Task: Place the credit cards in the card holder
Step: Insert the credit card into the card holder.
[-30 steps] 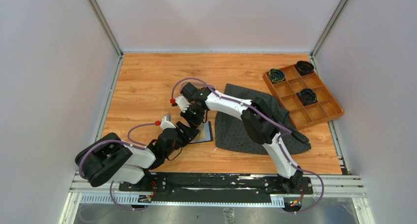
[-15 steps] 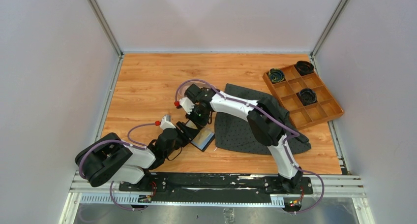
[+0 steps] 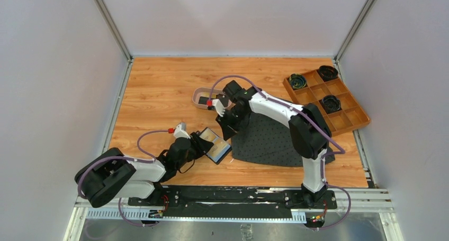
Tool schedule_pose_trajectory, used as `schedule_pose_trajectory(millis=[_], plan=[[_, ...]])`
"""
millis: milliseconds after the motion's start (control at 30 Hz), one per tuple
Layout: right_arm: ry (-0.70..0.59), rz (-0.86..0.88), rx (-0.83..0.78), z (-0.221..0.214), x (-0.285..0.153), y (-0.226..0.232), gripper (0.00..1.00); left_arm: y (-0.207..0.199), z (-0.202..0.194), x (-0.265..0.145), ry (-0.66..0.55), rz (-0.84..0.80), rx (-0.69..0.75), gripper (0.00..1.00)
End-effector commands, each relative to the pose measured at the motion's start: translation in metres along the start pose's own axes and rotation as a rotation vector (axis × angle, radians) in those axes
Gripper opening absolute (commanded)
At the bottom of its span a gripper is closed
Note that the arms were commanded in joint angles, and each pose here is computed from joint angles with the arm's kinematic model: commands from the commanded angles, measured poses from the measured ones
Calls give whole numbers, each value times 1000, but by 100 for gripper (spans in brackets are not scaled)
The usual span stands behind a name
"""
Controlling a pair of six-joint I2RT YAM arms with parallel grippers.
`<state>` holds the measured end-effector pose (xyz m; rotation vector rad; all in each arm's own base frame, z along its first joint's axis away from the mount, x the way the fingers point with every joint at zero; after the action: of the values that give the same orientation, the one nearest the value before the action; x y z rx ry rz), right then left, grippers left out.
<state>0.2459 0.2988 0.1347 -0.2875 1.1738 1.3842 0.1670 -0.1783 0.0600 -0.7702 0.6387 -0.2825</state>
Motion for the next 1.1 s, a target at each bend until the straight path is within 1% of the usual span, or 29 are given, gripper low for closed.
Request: schedule_pose_trajectory(millis=[0, 167, 367, 500, 600, 700, 867, 933, 1067], plan=[[-22, 188, -27, -20, -8, 18, 14, 16, -11, -6, 95, 73, 121, 42], [-11, 234, -26, -34, -2, 18, 12, 8, -14, -5, 147, 27, 147, 35], [25, 246, -2, -47, 5, 13, 11, 0, -18, -3, 199, -10, 156, 33], [51, 235, 6, -54, 9, 9, 11, -1, -16, -4, 192, -17, 151, 35], [86, 220, 33, -59, 16, 4, 10, 2, -14, -5, 179, -7, 136, 38], [116, 184, 59, -63, 20, -2, 9, 6, -10, -6, 153, 8, 119, 43], [166, 109, 95, -70, 31, -13, 8, 9, -1, -6, 126, 12, 102, 45], [166, 52, 97, -68, 36, -19, 6, 11, 0, -5, 129, 15, 102, 45], [143, -37, 96, -57, 40, -31, 6, 15, 1, -1, 143, 37, 97, 45]])
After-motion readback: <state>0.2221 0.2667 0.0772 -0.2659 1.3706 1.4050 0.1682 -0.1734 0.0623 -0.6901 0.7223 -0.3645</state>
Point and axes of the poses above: each gripper's point midway between its finger pads, its own x axis out along the fingers, its own y axis along the line the jaws close on, z = x × y, the point moved 7 cm from there along -x, back along the fingers, and after that the axes turned 5 degrees about x, right-handed, at the moved point
